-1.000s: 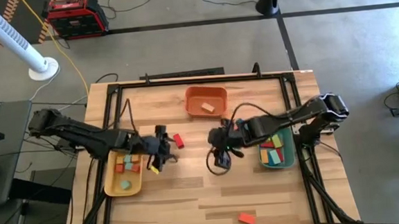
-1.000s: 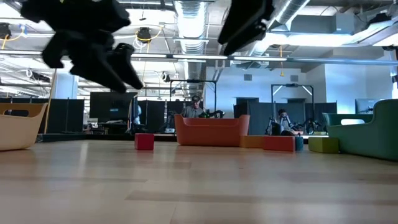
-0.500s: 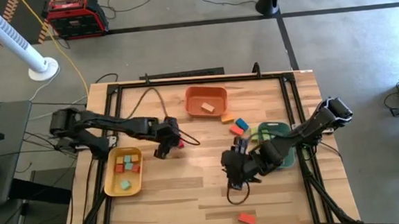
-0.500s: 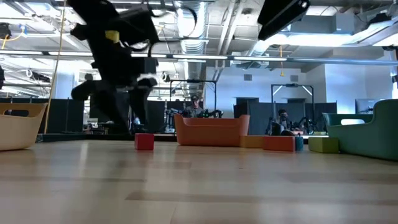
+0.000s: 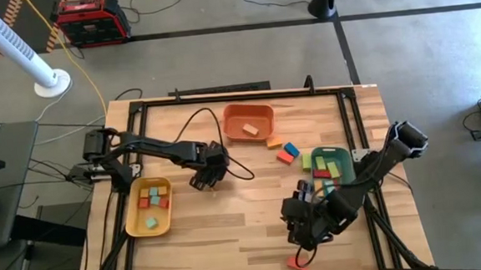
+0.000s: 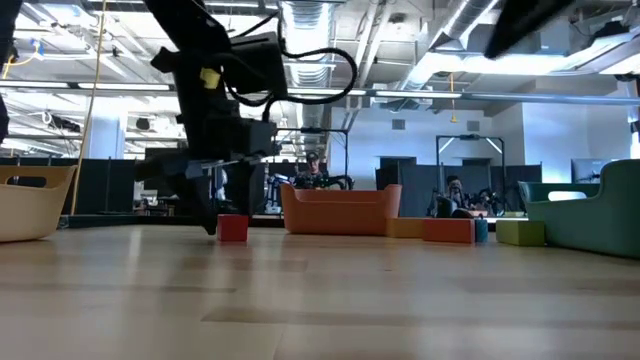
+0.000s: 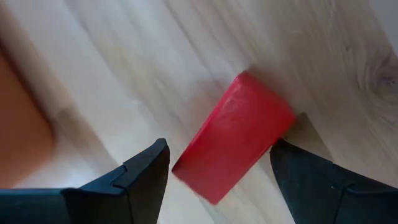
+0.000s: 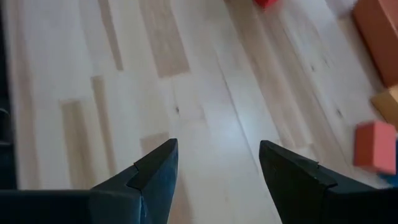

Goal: Sort blocks by size
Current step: Put the large red block into the orange bin

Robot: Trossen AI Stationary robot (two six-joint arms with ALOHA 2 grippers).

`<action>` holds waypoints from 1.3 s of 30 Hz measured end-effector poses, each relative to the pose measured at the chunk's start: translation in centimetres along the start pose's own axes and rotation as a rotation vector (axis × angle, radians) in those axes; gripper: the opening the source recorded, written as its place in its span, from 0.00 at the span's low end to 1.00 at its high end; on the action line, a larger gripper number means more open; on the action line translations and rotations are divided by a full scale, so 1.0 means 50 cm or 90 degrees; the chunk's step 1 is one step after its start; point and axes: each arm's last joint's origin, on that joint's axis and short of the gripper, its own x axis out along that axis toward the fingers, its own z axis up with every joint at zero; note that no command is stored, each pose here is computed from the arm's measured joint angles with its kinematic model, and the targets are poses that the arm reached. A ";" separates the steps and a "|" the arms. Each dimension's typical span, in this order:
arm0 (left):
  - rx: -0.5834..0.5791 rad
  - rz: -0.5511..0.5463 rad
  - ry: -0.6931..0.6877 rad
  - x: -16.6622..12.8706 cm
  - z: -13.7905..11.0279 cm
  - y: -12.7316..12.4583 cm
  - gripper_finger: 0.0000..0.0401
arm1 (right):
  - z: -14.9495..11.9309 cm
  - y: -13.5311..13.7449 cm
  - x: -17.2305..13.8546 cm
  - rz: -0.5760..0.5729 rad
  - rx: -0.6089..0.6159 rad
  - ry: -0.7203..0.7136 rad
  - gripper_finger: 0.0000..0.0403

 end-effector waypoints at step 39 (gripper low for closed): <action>-0.027 0.126 -0.195 -0.100 0.051 0.236 0.32 | -0.166 0.103 -0.073 0.068 0.148 -0.066 0.63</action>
